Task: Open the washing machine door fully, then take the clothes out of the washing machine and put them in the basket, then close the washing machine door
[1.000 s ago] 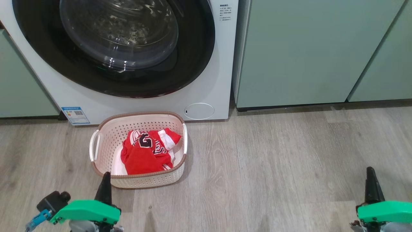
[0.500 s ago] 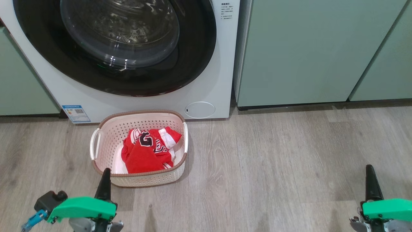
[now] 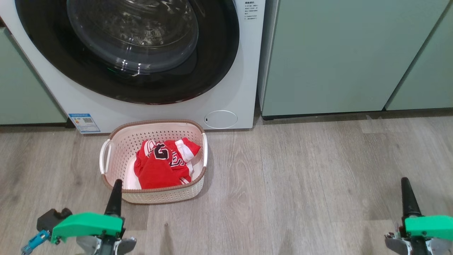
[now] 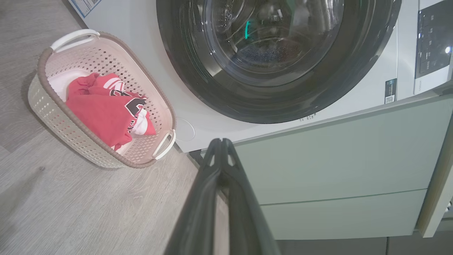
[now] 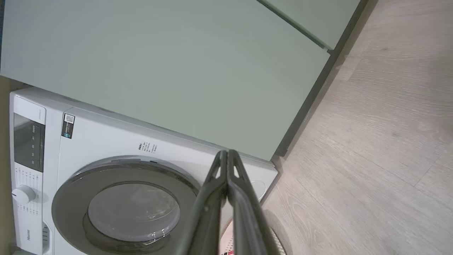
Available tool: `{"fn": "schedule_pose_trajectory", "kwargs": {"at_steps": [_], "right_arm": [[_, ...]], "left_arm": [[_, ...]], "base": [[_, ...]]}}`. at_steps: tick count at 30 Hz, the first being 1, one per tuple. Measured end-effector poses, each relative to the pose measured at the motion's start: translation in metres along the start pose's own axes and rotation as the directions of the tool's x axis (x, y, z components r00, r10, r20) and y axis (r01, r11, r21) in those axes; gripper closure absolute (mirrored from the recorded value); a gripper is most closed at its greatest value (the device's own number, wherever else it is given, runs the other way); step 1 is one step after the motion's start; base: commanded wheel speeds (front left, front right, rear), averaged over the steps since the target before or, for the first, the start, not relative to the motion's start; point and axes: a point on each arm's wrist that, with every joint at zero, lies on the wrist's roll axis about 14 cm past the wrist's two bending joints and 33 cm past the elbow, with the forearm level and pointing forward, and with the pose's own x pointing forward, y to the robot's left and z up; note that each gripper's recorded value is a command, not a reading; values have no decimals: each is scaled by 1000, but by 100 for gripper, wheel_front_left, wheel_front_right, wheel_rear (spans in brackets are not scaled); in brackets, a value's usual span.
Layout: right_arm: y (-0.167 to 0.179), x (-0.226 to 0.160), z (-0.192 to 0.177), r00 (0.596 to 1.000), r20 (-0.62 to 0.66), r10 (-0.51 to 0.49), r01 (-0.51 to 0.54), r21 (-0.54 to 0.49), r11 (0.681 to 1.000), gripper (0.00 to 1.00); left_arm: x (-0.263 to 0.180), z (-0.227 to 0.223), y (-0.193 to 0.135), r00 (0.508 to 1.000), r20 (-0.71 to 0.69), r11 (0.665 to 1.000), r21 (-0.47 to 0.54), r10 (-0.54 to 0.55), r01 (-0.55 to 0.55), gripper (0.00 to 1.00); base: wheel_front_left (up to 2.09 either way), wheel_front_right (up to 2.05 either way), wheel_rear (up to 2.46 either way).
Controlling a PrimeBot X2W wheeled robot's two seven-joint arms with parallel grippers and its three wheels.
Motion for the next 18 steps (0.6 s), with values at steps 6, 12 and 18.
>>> {"fn": "schedule_pose_trajectory", "kwargs": {"at_steps": [6,12,18], "right_arm": [[6,3,0,1000,-4,15,-15,65,998,100],[6,4,-2,1000,-16,19,-17,129,992,100],[9,5,-3,999,-25,27,-22,192,981,100]], "left_arm": [[1,1,-4,1000,-2,998,-62,-14,14,100],[1,2,-8,1000,-2,992,-122,-27,27,100],[2,5,-13,999,1,982,-183,-44,43,100]], "base": [[0,0,0],[0,0,0],[0,0,0]]}}
